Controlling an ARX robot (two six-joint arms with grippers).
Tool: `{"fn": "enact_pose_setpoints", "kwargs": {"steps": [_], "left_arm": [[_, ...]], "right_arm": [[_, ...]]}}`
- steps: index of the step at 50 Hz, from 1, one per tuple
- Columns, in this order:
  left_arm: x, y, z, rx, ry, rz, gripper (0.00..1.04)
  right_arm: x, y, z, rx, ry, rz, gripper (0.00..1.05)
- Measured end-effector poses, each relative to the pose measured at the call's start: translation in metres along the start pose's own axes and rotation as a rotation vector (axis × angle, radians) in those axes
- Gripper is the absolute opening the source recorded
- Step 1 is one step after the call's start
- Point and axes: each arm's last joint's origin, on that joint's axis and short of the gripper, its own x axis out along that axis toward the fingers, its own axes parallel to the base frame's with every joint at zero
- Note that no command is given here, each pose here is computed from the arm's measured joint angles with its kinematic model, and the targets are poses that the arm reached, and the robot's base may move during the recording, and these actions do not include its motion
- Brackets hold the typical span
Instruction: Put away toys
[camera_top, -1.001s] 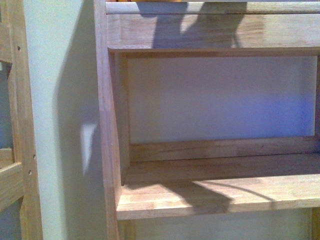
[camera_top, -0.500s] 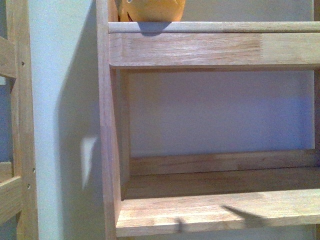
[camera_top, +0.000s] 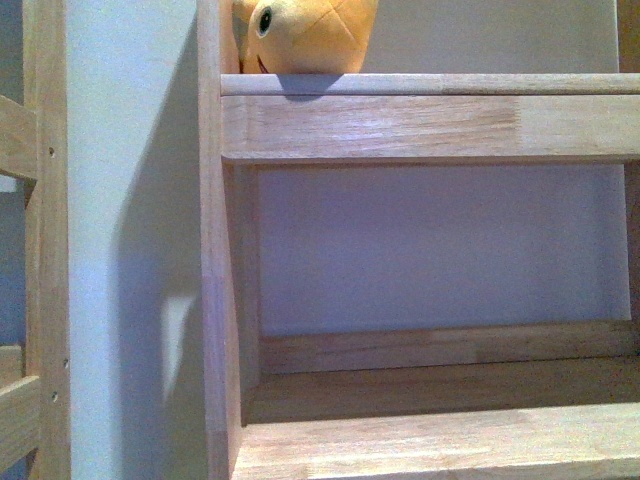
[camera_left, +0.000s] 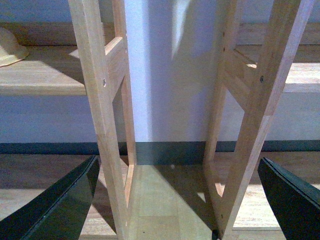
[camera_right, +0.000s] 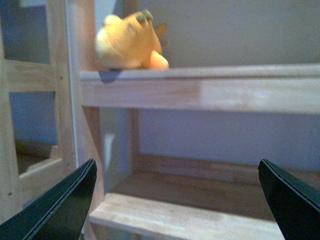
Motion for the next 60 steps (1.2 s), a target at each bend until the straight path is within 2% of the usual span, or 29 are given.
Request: {"fn": "enact_pose_setpoints", "kwargs": {"steps": [4,5,6,10,14,29,60], "left_arm": [[0.000,0.000,0.000,0.000,0.000,0.000,0.98],[0.000,0.000,0.000,0.000,0.000,0.000,0.98],[0.000,0.000,0.000,0.000,0.000,-0.001,0.98],[0.000,0.000,0.000,0.000,0.000,0.000,0.98],[0.000,0.000,0.000,0.000,0.000,0.000,0.98],[0.000,0.000,0.000,0.000,0.000,0.000,0.98],[0.000,0.000,0.000,0.000,0.000,0.000,0.98]], "right_arm": [[-0.009,-0.002,-0.025,0.018,0.037,-0.026,0.98],[-0.010,-0.002,-0.031,0.027,0.072,-0.051,0.96],[-0.012,-0.002,-0.037,0.029,0.138,-0.138,0.91],[-0.016,-0.001,-0.050,0.013,0.278,-0.244,0.81],[-0.024,-0.001,-0.069,-0.019,0.376,-0.291,0.65],[-0.038,0.000,-0.101,-0.050,0.383,-0.287,0.02],[-0.047,0.000,-0.124,-0.052,0.382,-0.286,0.03]]}}
